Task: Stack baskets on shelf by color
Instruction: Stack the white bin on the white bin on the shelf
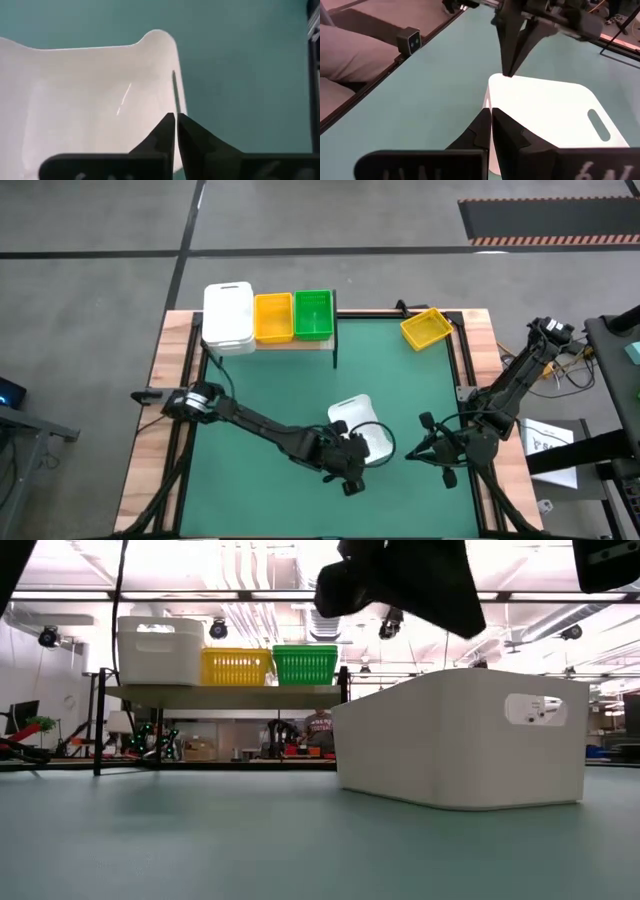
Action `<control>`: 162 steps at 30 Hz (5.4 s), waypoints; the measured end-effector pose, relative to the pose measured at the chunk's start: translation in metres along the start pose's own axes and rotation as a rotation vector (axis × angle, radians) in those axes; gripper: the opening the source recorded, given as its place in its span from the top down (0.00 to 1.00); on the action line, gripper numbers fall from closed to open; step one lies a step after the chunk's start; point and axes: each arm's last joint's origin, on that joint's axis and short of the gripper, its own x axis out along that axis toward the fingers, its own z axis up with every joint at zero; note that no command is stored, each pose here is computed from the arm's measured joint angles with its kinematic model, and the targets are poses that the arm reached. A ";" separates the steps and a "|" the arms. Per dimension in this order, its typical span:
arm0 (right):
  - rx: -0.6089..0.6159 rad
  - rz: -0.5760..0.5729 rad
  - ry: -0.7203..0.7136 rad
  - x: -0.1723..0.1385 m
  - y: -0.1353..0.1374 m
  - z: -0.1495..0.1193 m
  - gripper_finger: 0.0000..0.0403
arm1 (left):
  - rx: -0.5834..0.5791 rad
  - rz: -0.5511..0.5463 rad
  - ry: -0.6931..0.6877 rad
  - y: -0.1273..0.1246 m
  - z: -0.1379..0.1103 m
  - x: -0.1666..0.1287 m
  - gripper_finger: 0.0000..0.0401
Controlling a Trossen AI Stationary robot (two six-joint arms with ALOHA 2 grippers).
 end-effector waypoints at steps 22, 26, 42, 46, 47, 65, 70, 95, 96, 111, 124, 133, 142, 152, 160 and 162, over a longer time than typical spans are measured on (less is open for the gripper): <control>0.007 0.000 0.000 0.000 0.000 0.000 0.98 | 0.015 -0.111 -0.104 -0.012 0.010 -0.003 0.62; 0.007 0.000 0.000 0.000 0.000 0.000 0.98 | 0.053 -0.120 -0.143 -0.014 0.010 0.007 0.58; 0.006 0.000 0.000 0.000 0.000 0.000 0.98 | 0.059 -0.049 -0.129 -0.013 -0.011 0.055 0.58; 0.004 -0.001 0.003 0.000 0.000 0.000 0.98 | 0.056 -0.037 -0.118 -0.013 -0.019 0.068 0.65; 0.005 -0.001 0.002 0.000 0.000 0.000 0.98 | 0.057 -0.032 -0.114 -0.012 -0.020 0.068 0.68; -0.008 -0.002 0.020 0.000 0.000 -0.002 0.98 | 0.465 -0.065 -0.038 -0.030 -0.017 -0.007 1.00; -0.015 -0.001 0.017 0.000 0.000 -0.002 0.98 | 0.594 -0.052 -0.007 -0.036 -0.019 -0.061 1.00; -0.082 -0.116 -0.224 0.006 -0.013 0.027 0.98 | 0.720 0.188 -0.062 0.100 -0.030 -0.316 1.00; -0.081 -0.131 -0.234 0.007 -0.016 0.028 0.98 | 0.722 0.211 -0.071 0.109 -0.032 -0.324 1.00; -0.039 -0.235 -0.242 0.018 -0.058 0.031 0.98 | 0.607 0.379 -0.194 0.217 -0.072 -0.382 1.00; 0.014 -0.279 -0.236 0.020 -0.068 0.030 0.98 | 0.632 0.445 -0.287 0.231 -0.092 -0.374 1.00; 0.005 -0.287 -0.238 0.019 -0.069 0.031 0.98 | 0.605 0.455 -0.379 0.224 -0.080 -0.375 1.00; -0.023 -0.293 -0.244 0.019 -0.070 0.032 0.98 | 0.627 0.566 -0.251 0.215 -0.060 -0.343 1.00; -0.040 -0.295 -0.242 0.019 -0.070 0.032 0.98 | 0.645 0.493 -0.034 0.250 -0.033 -0.314 1.00; -0.039 -0.291 -0.230 0.019 -0.069 0.031 0.98 | 0.534 0.423 -0.034 0.289 -0.035 -0.325 1.00; -0.037 -0.290 -0.227 0.019 -0.069 0.030 0.98 | 0.531 0.403 -0.036 0.293 -0.036 -0.326 1.00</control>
